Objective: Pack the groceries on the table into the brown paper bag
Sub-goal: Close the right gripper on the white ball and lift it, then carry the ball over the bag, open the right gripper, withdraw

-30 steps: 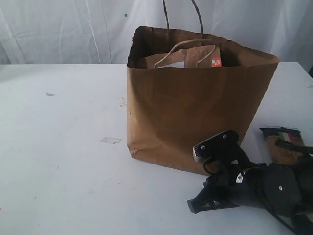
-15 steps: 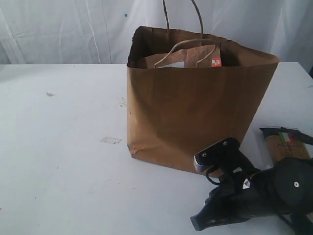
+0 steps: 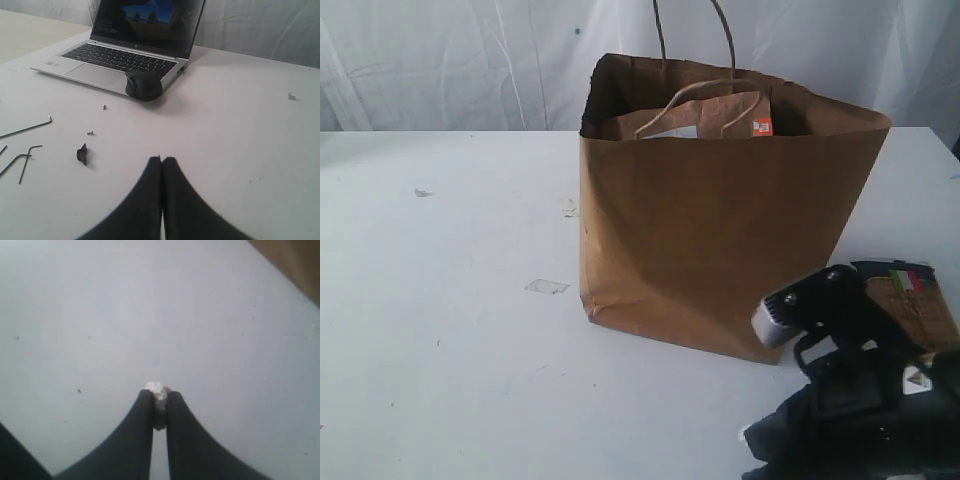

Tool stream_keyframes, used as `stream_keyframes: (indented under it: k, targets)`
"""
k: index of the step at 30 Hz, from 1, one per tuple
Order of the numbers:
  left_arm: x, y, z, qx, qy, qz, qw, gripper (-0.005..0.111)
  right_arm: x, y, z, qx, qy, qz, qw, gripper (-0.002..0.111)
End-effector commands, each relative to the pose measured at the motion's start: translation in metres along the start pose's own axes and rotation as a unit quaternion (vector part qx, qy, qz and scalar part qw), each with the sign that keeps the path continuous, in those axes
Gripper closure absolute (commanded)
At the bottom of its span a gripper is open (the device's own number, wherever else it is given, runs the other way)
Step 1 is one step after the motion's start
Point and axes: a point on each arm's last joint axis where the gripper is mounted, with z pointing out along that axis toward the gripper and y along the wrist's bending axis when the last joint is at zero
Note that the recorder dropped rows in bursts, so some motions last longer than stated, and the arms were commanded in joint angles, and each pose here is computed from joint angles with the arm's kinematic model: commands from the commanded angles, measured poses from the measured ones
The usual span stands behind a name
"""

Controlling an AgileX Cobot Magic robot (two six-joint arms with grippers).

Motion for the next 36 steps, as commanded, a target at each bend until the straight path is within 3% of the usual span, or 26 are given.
stream_keyframes:
  k: [1,6,10,13,16,19,21,25,32,36]
  targets:
    - [0.001,0.000,0.000,0.001,-0.002,0.007,1.000,0.107,0.001,0.014,-0.036,-0.035,-0.065,-0.003,0.997,0.108]
    - [0.001,0.000,0.000,0.001,-0.002,0.007,1.000,0.107,-0.012,0.027,-0.090,-0.043,-0.212,-0.034,0.976,0.108]
    - [0.001,0.000,0.000,0.001,-0.002,0.007,1.000,0.107,-0.032,0.032,-0.143,-0.027,-0.386,-0.026,0.922,0.108]
    - [0.001,0.000,0.000,0.001,-0.002,0.007,1.000,0.107,-0.051,0.034,-0.165,-0.027,-0.437,0.011,0.899,0.108]
    - [0.001,0.000,0.000,0.001,-0.002,0.007,1.000,0.107,-0.083,0.032,-0.170,0.008,-0.398,0.015,0.917,0.108]
    - [0.001,0.000,0.000,0.001,-0.002,0.007,1.000,0.107,-0.121,0.019,-0.168,0.087,-0.316,-0.004,0.945,0.108]
    - [0.001,0.000,0.000,0.001,-0.002,0.007,1.000,0.107,-0.147,0.006,-0.167,0.129,-0.284,0.001,0.950,0.108]
    - [0.001,0.000,0.000,0.001,-0.002,0.007,1.000,0.107,-0.181,-0.018,-0.150,0.153,-0.228,0.028,0.961,0.108]
    - [0.001,0.000,0.000,0.001,-0.002,0.007,1.000,0.107,-0.194,-0.048,-0.105,0.170,-0.122,0.026,0.977,0.107]
    - [0.001,0.000,0.000,0.001,-0.002,0.007,1.000,0.107,-0.188,-0.050,-0.096,0.169,-0.063,-0.004,0.984,0.095]
